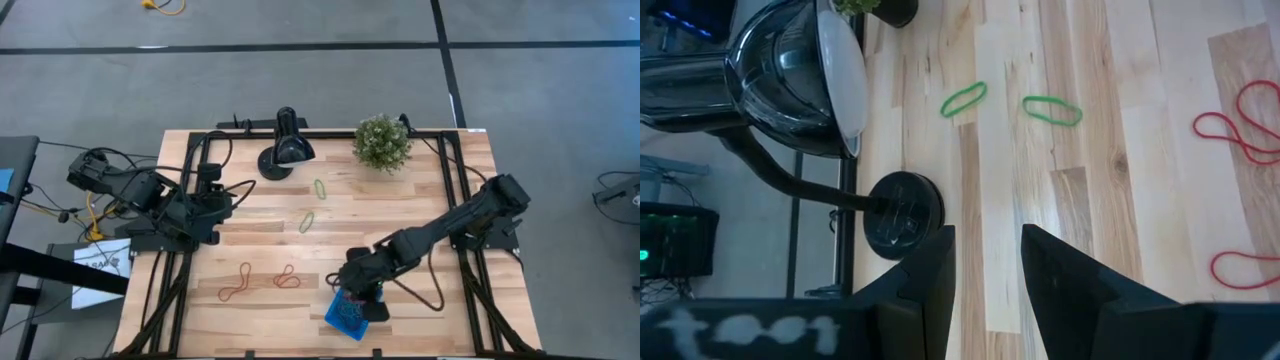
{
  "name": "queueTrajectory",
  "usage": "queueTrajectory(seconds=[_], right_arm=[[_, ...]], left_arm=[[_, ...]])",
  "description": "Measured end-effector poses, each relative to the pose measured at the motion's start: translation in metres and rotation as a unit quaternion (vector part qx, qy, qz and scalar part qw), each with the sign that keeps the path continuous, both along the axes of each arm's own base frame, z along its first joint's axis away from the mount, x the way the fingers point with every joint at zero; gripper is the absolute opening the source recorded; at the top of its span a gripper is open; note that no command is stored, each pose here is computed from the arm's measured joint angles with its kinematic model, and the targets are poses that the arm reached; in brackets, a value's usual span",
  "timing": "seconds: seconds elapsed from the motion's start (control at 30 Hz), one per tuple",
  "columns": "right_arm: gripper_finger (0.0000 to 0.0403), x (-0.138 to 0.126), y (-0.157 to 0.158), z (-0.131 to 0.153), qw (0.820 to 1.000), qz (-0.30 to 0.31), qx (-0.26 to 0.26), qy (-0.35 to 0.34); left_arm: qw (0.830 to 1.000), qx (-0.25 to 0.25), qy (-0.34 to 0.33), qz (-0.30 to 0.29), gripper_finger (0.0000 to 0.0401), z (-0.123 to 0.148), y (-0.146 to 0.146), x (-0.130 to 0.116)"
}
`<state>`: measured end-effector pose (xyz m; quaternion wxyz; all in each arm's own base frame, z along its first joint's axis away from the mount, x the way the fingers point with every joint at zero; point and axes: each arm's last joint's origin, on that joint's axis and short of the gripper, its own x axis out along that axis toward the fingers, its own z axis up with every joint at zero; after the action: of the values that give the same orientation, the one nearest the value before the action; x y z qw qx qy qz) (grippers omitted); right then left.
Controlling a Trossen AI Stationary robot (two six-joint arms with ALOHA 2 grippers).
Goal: Pick and place items into bin
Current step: Put the red rubber band into the blue bin
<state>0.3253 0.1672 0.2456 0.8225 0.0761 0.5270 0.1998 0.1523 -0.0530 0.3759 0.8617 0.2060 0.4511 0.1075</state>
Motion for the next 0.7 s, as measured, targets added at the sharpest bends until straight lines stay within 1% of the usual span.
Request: queueTrajectory(seconds=[0.07,0.13,0.37,0.5,0.57,0.7], right_arm=[[0.0000,0.007,0.005,-0.008,1.000,0.007,0.025,0.003],[0.0000,0.009,0.007,-0.017,0.999,0.002,0.039,0.027],[0.0005,0.024,0.015,-0.045,0.993,-0.061,0.073,0.073],[0.0024,0.032,0.010,-0.062,0.981,-0.106,0.099,0.126],[0.0038,0.034,0.008,-0.068,0.976,-0.110,0.116,0.149],[0.0068,0.036,0.006,-0.073,0.973,-0.106,0.125,0.162]], left_arm=[[1.000,0.000,0.000,0.000,0.0107,0.000,0.000,0.000],[1.000,0.000,0.000,0.000,0.0107,0.000,0.000,0.000],[1.000,0.000,0.000,0.000,0.0107,0.000,0.000,0.000],[1.000,0.000,-0.001,0.000,0.0107,0.000,0.000,0.000],[1.000,0.000,0.000,0.000,0.0107,0.000,0.000,0.000],[1.000,0.000,-0.001,0.000,0.0107,0.000,0.000,0.000]])
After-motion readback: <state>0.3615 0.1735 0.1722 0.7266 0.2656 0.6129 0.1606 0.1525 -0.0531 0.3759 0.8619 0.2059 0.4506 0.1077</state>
